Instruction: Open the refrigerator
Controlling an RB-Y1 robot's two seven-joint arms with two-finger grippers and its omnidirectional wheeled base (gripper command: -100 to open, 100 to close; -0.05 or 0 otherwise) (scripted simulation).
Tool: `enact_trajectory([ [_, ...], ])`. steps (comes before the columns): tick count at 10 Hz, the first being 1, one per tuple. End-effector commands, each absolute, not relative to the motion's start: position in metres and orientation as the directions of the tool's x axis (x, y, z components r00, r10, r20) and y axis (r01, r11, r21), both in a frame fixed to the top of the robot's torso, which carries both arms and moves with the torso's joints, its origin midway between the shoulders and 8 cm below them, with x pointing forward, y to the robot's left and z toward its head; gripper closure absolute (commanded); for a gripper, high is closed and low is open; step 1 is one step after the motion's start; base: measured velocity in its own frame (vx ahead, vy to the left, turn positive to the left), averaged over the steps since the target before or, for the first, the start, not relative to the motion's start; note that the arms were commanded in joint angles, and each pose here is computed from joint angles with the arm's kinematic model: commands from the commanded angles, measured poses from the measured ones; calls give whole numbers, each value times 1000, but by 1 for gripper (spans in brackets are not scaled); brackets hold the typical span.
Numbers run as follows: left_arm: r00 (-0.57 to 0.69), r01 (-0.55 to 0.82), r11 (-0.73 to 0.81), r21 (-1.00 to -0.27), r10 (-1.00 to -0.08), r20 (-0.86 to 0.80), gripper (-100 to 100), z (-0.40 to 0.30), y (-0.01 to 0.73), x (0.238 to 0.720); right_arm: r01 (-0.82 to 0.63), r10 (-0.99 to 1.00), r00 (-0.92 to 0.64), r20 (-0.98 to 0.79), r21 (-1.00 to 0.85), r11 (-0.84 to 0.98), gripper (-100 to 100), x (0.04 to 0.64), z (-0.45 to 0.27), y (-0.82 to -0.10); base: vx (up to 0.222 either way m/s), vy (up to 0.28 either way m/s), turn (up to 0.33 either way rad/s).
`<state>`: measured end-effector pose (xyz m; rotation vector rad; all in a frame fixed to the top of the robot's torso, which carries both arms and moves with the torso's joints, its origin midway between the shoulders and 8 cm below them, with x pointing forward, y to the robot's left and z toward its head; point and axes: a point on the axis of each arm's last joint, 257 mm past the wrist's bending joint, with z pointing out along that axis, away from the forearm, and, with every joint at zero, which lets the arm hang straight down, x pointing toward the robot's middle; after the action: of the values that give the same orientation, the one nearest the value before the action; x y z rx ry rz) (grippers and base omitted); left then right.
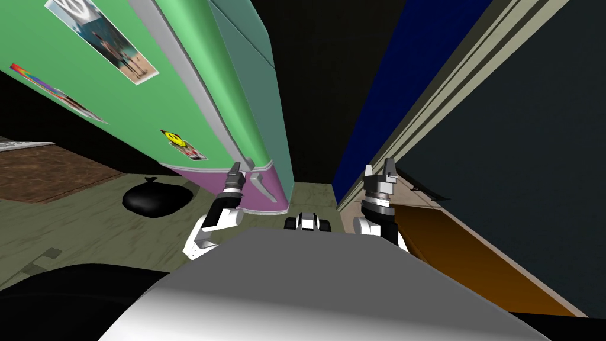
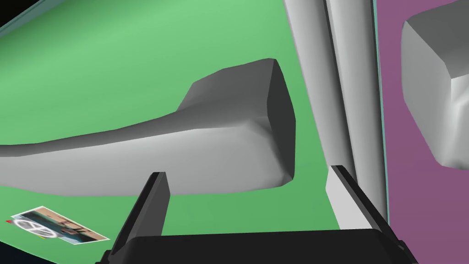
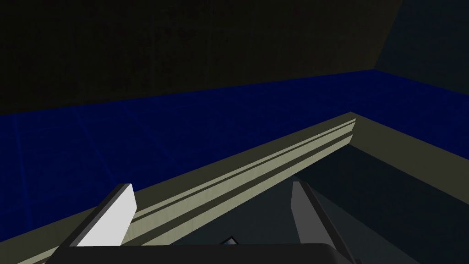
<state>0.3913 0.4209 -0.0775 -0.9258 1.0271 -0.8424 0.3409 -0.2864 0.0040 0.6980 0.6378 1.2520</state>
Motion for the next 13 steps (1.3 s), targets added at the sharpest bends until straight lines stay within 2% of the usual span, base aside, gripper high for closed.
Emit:
enact_trajectory([
  [1, 291, 114, 382, -917, -895, -337, -100, -74, 423, 393, -617, 979, 199, -52, 769, 167, 0, 341, 4, -286, 8, -26, 13],
  [13, 269, -93, 442, -892, -852, -450, -100, -71, 446, 381, -617, 979, 199, -52, 769, 167, 0, 341, 4, -286, 15, -38, 25],
])
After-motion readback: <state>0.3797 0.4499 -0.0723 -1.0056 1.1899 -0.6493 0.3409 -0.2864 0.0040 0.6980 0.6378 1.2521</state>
